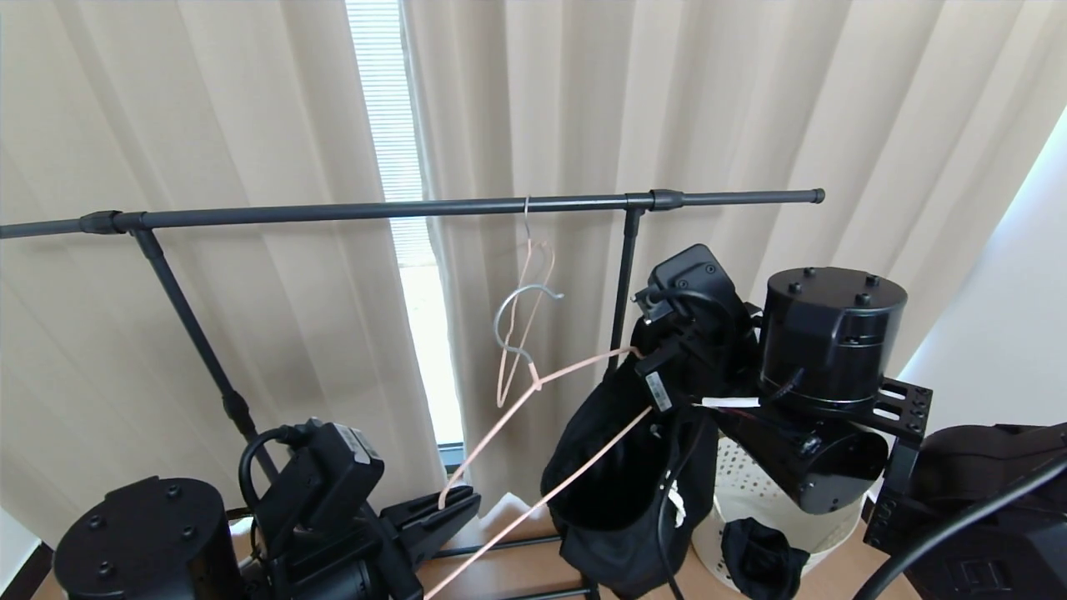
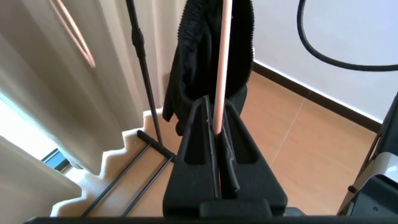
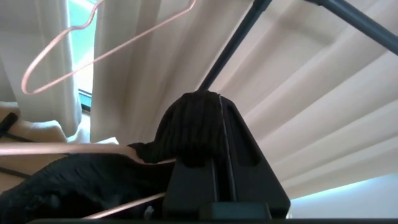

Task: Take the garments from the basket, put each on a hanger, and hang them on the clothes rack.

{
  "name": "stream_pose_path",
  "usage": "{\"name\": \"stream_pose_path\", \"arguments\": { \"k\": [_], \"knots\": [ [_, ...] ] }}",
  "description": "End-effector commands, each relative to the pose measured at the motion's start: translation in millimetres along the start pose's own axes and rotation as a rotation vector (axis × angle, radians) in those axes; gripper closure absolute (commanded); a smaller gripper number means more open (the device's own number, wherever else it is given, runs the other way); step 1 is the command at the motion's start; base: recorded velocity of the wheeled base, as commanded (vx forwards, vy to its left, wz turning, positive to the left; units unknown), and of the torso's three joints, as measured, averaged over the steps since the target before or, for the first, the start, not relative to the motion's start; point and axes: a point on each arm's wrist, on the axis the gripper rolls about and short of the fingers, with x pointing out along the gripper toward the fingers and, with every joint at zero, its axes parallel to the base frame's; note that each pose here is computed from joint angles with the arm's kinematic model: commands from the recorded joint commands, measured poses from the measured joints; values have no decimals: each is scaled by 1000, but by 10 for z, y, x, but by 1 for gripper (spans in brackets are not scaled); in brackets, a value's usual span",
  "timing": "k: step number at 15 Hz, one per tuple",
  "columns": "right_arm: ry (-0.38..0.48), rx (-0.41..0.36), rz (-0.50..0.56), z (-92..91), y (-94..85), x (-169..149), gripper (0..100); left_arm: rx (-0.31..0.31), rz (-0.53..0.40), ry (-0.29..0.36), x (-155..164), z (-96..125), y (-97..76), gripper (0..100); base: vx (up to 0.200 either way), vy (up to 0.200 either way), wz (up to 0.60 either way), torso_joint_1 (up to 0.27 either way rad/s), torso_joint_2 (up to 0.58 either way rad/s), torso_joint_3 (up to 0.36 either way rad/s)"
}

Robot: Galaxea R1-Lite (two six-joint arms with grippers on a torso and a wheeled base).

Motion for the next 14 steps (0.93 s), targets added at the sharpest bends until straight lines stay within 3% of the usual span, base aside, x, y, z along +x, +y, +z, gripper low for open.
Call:
{"name": "stream_pose_path", "arguments": {
  "k": [1, 5, 10, 14],
  "knots": [
    [-3, -6, 9, -4, 74, -39, 100, -13, 28, -17, 21, 33, 62, 100, 0, 0, 0, 0, 0, 0],
    [-27, 2, 26, 40, 128, -93, 100, -15, 27, 29, 77, -56, 62, 100, 0, 0, 0, 0, 0, 0],
    [-86, 87, 23, 180, 135, -106, 100, -17, 29, 46, 97, -89, 55, 100, 0, 0, 0, 0, 0, 0],
    [-99, 105, 94, 208, 342, -224, 100, -12, 40, 29, 122, -102, 39, 100, 0, 0, 0, 0, 0, 0]
  ]
}}
